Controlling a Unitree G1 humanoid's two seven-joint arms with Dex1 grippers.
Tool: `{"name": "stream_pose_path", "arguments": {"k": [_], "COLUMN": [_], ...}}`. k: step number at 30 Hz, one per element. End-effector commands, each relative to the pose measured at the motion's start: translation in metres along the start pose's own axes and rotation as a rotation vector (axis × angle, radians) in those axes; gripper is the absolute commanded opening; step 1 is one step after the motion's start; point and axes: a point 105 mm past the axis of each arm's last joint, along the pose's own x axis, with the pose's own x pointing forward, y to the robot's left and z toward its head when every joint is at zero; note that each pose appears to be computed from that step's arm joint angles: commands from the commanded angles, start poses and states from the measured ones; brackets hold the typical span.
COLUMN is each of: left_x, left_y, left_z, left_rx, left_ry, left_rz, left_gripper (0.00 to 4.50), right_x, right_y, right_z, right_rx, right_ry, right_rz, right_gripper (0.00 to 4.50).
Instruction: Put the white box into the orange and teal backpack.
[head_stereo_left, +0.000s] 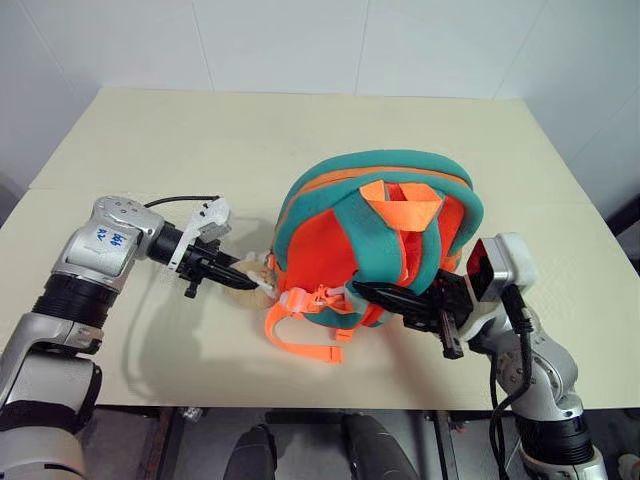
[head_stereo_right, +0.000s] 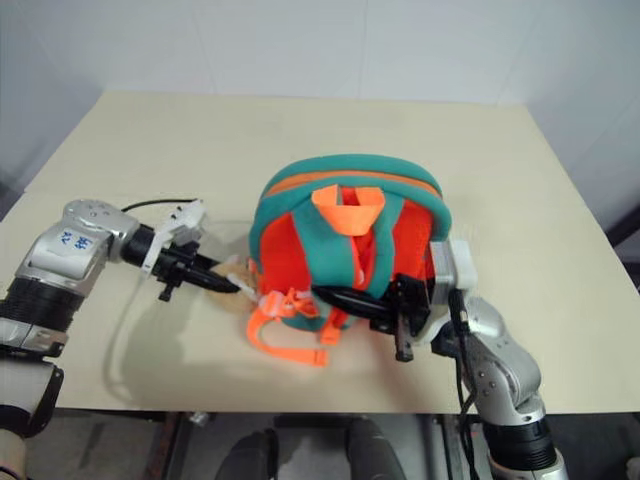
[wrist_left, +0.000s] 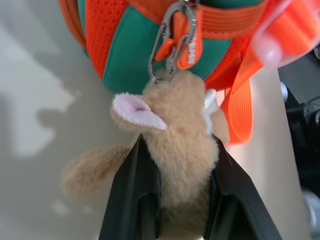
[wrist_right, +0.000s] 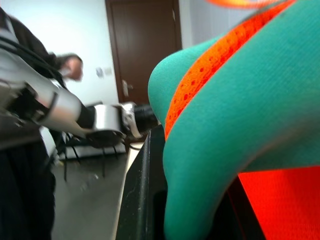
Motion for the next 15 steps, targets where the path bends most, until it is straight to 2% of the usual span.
{"name": "stream_pose_path", "arguments": {"k": [1,3,4,11,12,15], "left_x": [-0.015,-0.020,-0.023,-0.046,-0.048,-0.059], "left_y": [-0.006,-0.010,-0.011,-0.024,-0.025,-0.025], "left_z": [0.036,0.038,0.038,0.031,0.029,0.021], "left_rx": [0.120,0.128,0.133,0.144,0.143,0.127], "left_ry": [-0.225,-0.254,-0.261,-0.296,-0.293,-0.274], "left_rz": [0.034,0.055,0.067,0.132,0.136,0.184], "left_gripper": [1.30,1.84,2.13,4.33,4.50,4.50], "right_x": [-0.001,-0.004,-0.005,-0.014,-0.016,-0.029], "right_y": [0.006,0.010,0.012,0.007,0.007,0.001], "right_z": [-0.003,-0.004,-0.003,0.010,0.011,0.015], "right_rx": [-0.006,-0.003,-0.003,-0.062,-0.067,-0.092], "right_ry": [0.131,0.180,0.191,0.222,0.226,0.267], "right_rz": [0.014,0.036,0.052,0.052,0.049,0.006], "right_gripper": [0.00,0.71,0.92,3.22,3.58,4.48]}}
